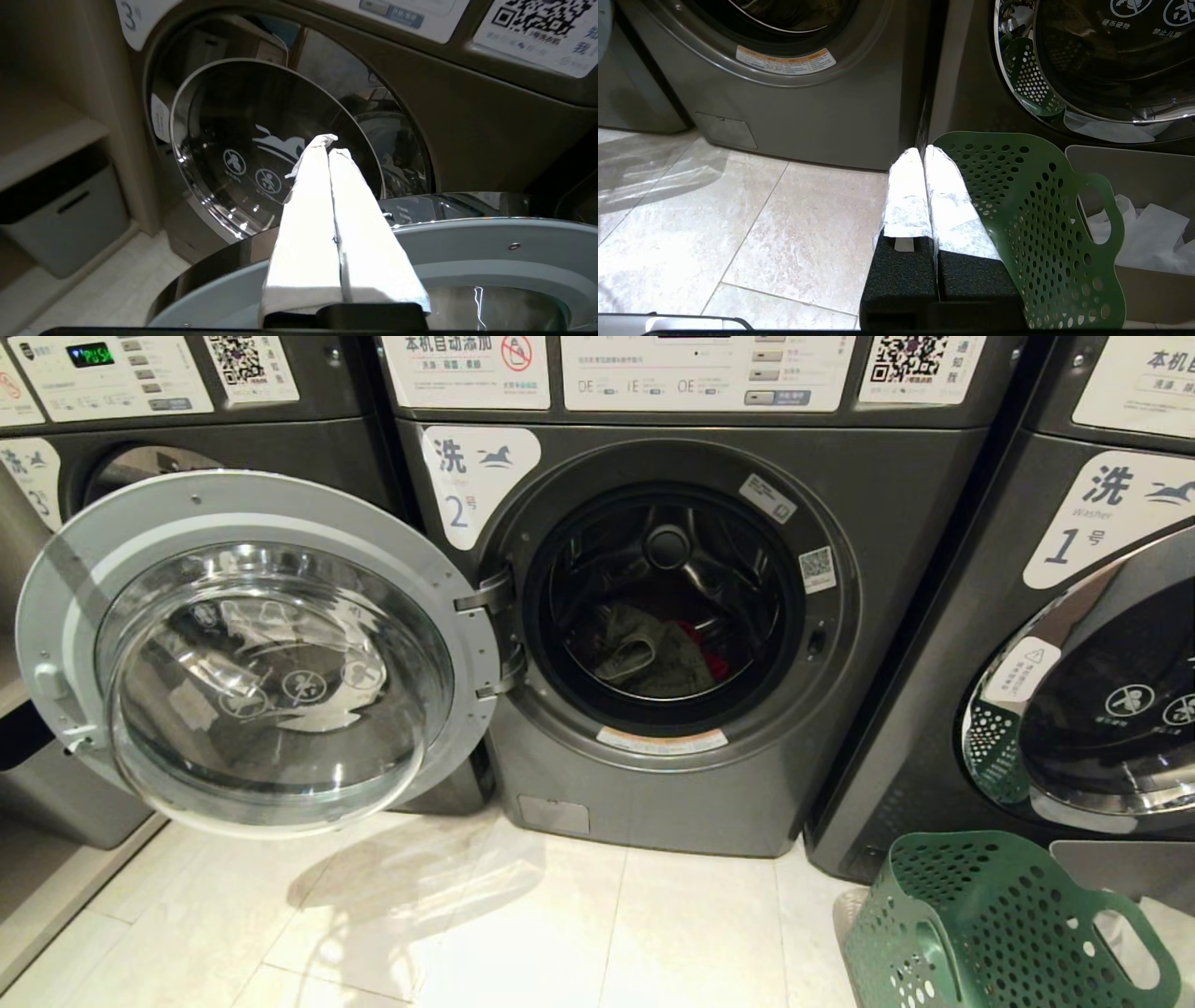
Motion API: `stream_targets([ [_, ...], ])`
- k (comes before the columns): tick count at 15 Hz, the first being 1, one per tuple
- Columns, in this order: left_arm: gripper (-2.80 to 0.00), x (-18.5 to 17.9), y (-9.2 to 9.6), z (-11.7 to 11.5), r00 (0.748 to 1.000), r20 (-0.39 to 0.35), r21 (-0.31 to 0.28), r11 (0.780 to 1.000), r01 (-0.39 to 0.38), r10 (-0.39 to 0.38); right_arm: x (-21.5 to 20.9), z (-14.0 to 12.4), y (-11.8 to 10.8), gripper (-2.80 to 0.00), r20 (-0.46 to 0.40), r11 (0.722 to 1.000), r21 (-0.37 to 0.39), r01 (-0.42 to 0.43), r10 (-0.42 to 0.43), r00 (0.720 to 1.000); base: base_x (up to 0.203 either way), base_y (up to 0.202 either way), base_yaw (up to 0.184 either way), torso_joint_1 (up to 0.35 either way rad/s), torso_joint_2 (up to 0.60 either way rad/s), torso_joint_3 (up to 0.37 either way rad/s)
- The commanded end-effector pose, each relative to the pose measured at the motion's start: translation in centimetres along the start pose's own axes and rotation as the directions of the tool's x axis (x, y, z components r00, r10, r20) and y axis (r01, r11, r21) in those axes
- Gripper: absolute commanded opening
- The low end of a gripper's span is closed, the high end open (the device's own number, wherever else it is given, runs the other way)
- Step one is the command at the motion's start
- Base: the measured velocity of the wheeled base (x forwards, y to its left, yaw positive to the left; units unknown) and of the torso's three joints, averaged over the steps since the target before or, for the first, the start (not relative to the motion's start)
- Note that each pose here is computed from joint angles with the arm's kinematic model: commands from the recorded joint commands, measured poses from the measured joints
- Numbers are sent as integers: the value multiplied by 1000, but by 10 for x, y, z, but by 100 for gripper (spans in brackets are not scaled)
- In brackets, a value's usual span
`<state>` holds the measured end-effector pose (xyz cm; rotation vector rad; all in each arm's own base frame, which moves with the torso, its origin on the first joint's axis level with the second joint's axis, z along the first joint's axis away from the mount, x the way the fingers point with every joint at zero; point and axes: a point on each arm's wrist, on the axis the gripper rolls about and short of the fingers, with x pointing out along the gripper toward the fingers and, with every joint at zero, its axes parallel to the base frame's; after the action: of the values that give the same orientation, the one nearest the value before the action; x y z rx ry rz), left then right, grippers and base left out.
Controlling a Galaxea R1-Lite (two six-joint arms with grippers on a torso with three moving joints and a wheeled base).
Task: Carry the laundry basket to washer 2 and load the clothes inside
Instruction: Close the washing machine door with the left hand
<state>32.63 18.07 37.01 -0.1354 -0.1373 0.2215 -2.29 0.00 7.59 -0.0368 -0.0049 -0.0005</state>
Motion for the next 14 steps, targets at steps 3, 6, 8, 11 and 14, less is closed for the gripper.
stream_targets([
  [3,-280,31,18,-35,999,-32,-89,996,3,-6,0,0,0,-280,-2,1000,2,1,-1,1000,0,0,0,0,0,0],
  [6,-280,39,21,-46,997,-49,-105,993,46,-52,0,0,0,-280,-1,1000,2,1,-1,1000,0,0,0,0,0,0],
  [8,-280,43,23,-54,996,-66,-111,992,57,-65,0,0,0,-280,0,1000,2,1,-1,1000,0,0,0,0,0,0],
  [11,-280,48,24,-62,993,-88,-119,991,67,-78,0,0,0,-280,-1,1000,2,0,0,1000,0,0,0,0,0,0],
  [14,-280,45,18,-63,988,-130,-135,989,65,-82,0,0,0,-280,0,1000,2,1,-1,1000,0,0,0,0,0,0],
])
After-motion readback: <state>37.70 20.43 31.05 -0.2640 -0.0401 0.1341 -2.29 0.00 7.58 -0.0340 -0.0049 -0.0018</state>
